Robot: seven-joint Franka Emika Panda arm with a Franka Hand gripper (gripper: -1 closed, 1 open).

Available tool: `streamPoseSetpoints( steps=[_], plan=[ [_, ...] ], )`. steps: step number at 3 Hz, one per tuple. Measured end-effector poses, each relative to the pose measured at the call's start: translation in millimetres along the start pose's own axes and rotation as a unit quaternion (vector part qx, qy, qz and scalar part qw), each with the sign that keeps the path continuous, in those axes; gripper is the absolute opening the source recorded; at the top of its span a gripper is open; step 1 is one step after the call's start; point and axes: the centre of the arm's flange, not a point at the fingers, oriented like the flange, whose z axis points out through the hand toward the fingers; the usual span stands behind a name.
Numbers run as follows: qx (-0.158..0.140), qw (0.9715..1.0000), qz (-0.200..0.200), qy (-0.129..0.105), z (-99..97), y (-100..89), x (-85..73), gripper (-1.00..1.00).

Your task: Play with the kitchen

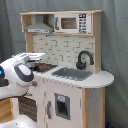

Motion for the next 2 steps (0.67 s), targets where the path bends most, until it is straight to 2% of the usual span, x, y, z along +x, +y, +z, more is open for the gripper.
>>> streamPoseSetpoints(
  steps=[2],
  plan=[
    [0.016,0.9999,0.006,0.001,19.3,-8.4,-45.8,1.00]
  ],
)
